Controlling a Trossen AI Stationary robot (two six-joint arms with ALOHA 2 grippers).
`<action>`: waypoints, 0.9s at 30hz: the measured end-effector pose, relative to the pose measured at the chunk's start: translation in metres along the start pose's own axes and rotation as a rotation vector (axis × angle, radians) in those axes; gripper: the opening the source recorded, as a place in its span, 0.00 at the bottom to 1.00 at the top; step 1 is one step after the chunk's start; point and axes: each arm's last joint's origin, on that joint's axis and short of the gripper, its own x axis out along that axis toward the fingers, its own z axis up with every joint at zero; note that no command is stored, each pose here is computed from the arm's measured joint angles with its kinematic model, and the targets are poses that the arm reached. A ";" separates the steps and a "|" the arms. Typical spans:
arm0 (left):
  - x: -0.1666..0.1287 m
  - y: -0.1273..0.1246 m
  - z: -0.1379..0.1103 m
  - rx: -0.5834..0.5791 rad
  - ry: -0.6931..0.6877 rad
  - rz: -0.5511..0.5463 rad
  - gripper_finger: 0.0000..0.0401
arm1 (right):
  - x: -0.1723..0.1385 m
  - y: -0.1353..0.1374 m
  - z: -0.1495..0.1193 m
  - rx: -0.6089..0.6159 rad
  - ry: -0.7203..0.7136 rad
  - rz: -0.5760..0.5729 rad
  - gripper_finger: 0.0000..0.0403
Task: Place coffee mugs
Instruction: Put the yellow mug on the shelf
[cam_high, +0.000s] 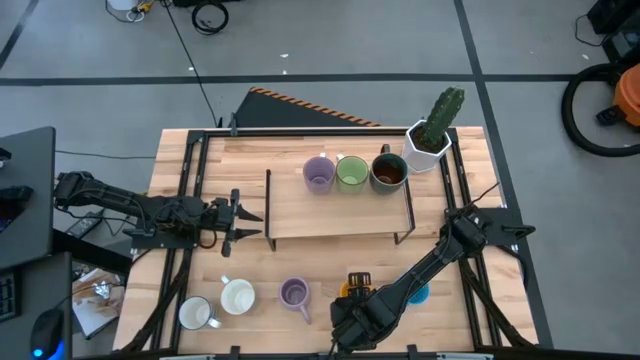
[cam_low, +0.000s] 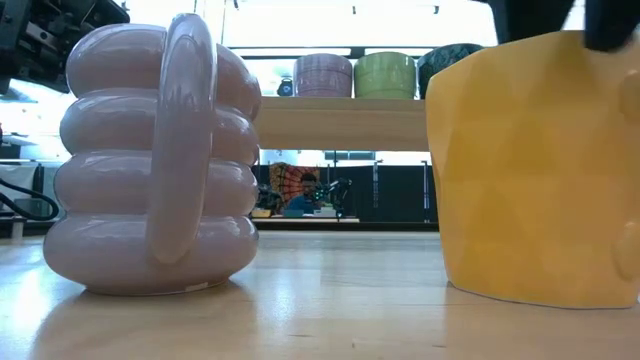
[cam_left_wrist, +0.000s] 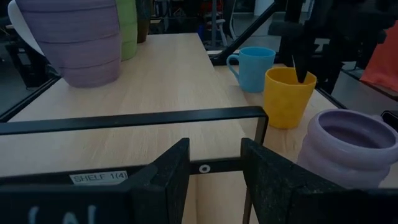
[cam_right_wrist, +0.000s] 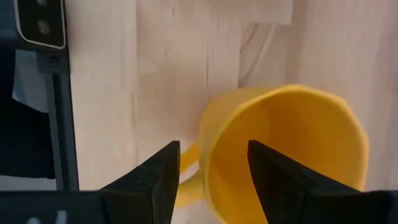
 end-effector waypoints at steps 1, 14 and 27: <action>0.000 0.000 0.000 0.001 0.001 0.000 0.37 | 0.002 0.000 -0.001 0.005 0.010 0.001 0.48; 0.000 0.000 0.000 0.000 0.001 0.000 0.37 | 0.026 -0.004 -0.007 0.047 0.060 0.000 0.40; 0.000 0.000 0.000 0.000 0.001 0.000 0.37 | 0.034 -0.016 -0.004 0.094 0.119 0.025 0.15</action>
